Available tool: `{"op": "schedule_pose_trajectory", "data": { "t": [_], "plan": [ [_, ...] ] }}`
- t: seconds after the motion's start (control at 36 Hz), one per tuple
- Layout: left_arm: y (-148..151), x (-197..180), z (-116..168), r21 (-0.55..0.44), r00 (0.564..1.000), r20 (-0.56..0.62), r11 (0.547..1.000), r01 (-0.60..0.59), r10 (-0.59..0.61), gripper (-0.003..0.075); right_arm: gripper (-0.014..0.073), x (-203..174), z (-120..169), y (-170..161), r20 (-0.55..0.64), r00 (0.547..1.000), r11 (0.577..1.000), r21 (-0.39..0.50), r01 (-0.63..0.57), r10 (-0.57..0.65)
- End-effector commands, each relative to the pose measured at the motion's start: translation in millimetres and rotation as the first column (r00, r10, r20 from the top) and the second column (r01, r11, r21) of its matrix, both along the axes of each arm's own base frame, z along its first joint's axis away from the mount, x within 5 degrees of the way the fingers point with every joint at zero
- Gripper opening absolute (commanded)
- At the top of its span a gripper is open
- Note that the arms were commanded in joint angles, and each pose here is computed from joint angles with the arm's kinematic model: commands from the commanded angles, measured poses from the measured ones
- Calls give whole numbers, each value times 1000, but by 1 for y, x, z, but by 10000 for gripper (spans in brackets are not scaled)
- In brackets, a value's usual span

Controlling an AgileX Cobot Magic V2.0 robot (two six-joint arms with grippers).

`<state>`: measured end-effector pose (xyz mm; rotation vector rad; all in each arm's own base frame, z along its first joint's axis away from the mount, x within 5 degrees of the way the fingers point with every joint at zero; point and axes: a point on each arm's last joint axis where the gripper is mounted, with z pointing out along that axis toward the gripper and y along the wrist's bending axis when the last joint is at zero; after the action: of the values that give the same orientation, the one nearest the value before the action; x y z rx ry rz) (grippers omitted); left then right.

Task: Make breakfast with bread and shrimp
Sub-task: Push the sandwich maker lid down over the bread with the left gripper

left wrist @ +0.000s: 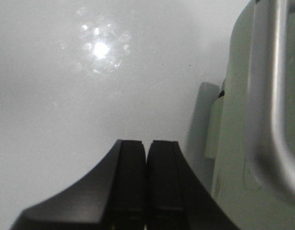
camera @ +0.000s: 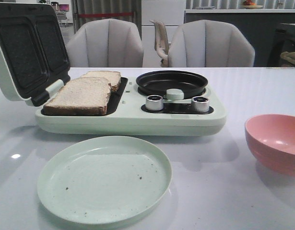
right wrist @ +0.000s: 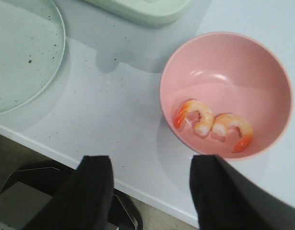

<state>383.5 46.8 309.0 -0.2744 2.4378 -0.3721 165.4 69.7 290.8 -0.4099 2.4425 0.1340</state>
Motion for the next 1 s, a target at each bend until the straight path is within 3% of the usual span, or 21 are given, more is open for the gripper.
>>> {"op": "schedule_pose_trajectory", "data": {
  "t": [0.0,0.19,0.61,0.97],
  "plan": [
    [-5,9,27,-81,992,128,997,2,9,101,475,3,14,1,91,996,999,33,-6,3],
    [-16,16,26,-208,984,167,974,91,-56,101,475,3,14,1,91,996,999,33,-6,3],
    [-35,9,31,-318,959,191,911,262,-209,101,475,3,14,1,91,996,999,33,-6,3],
    [-81,-9,38,-245,891,228,863,442,-391,101,475,3,14,1,91,996,999,33,-6,3]
  ]
}}
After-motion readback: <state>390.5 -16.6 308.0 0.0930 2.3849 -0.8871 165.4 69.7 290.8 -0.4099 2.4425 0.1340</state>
